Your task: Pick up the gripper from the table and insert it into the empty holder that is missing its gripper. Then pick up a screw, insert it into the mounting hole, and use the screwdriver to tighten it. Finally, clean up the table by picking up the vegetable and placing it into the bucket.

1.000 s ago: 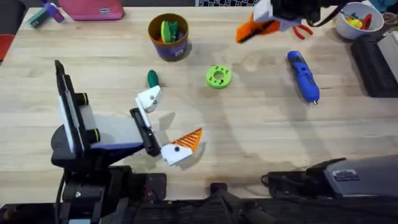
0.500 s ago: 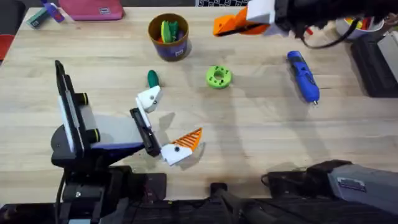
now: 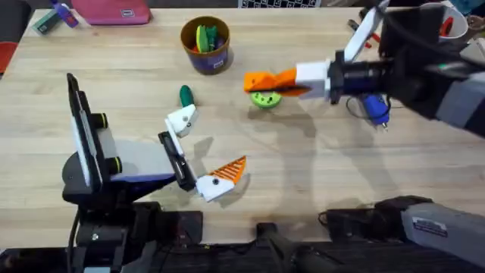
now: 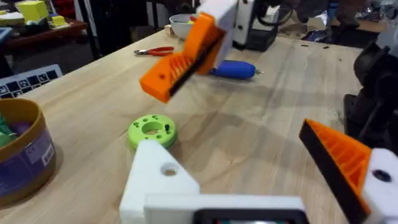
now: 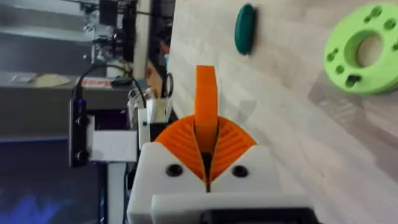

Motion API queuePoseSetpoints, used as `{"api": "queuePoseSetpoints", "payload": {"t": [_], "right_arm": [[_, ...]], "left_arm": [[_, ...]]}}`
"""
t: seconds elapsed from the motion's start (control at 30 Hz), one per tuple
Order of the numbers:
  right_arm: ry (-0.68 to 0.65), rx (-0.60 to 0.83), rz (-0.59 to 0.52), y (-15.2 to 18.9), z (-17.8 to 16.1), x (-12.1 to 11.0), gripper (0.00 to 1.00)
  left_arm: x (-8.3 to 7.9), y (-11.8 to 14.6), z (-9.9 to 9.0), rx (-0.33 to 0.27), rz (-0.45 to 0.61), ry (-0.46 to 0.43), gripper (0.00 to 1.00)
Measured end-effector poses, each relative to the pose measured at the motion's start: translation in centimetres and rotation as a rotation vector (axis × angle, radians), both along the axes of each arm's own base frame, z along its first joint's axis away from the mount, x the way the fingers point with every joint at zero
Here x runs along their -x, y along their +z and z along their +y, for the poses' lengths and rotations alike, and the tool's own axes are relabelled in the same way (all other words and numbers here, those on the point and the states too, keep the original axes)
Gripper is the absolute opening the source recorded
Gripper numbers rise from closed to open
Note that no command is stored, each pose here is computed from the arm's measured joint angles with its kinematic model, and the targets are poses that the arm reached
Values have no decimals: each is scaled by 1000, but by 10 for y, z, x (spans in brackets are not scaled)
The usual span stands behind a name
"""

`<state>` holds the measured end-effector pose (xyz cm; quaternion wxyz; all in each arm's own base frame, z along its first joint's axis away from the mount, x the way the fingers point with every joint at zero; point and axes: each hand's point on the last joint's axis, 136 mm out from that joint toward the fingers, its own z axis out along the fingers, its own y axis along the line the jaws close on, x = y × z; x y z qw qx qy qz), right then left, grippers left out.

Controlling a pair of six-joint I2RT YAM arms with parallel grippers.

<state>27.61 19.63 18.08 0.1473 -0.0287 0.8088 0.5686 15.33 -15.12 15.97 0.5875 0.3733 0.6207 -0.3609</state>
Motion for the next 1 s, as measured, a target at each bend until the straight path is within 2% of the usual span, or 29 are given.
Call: {"api": "queuePoseSetpoints", "payload": {"t": [0.1,0.4,0.67,1.0], "right_arm": [[50,-45,10,-5,3,13,10],[273,-187,-75,0,30,26,10],[420,-283,16,-12,40,43,10],[509,-303,36,6,59,52,10]], "left_arm": [[0,0,0,0,0,0,985],[0,0,0,0,0,0,985],[0,0,0,0,0,0,985],[0,0,0,0,0,0,985]]}}
